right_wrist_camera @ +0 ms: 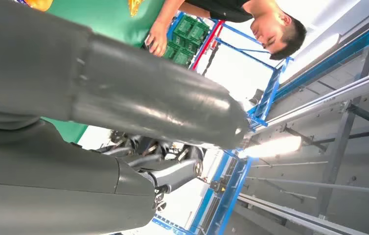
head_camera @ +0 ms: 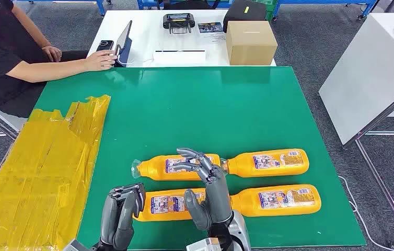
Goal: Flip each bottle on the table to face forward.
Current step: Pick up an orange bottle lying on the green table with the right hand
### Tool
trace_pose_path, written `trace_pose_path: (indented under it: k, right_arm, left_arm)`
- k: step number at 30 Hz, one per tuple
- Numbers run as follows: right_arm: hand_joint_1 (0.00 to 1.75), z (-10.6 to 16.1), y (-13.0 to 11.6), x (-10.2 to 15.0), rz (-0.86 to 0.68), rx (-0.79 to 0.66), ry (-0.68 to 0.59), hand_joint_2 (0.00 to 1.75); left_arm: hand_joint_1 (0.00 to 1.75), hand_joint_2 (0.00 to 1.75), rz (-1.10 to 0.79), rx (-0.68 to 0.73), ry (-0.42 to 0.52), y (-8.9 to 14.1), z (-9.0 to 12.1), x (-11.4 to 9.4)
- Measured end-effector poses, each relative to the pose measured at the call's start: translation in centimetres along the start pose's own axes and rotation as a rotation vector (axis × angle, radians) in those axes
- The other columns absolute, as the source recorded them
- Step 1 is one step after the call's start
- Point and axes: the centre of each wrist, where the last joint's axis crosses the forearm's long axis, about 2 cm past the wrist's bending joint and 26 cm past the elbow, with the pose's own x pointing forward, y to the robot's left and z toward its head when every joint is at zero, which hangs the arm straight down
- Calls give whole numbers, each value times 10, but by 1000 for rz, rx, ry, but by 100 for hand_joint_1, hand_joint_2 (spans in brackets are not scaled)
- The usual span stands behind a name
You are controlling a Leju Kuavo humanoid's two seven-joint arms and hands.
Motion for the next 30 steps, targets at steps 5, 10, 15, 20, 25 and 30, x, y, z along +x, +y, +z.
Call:
trace_pose_path:
  k: [5,10,15,20,25,30]
  right_arm:
    - [175,3,-1,-1,-56,-18,27,0]
    - [175,44,-17,-7,-318,-152,191,0]
    - [14,59,-24,-7,-293,-160,234,0]
    - [0,63,-26,-7,-277,-188,253,0]
    - [0,63,-30,-9,-198,-202,254,0]
    - [0,63,-31,-10,-166,-206,257,44]
  left_arm:
    - [175,0,-35,58,-10,3,0,1]
    - [148,0,-162,326,-31,24,5,9]
    - [0,0,-184,333,-40,31,6,12]
    - [0,0,-250,357,-43,32,7,13]
    - [0,0,-293,364,-53,30,7,15]
    - [0,0,-295,356,-54,29,8,16]
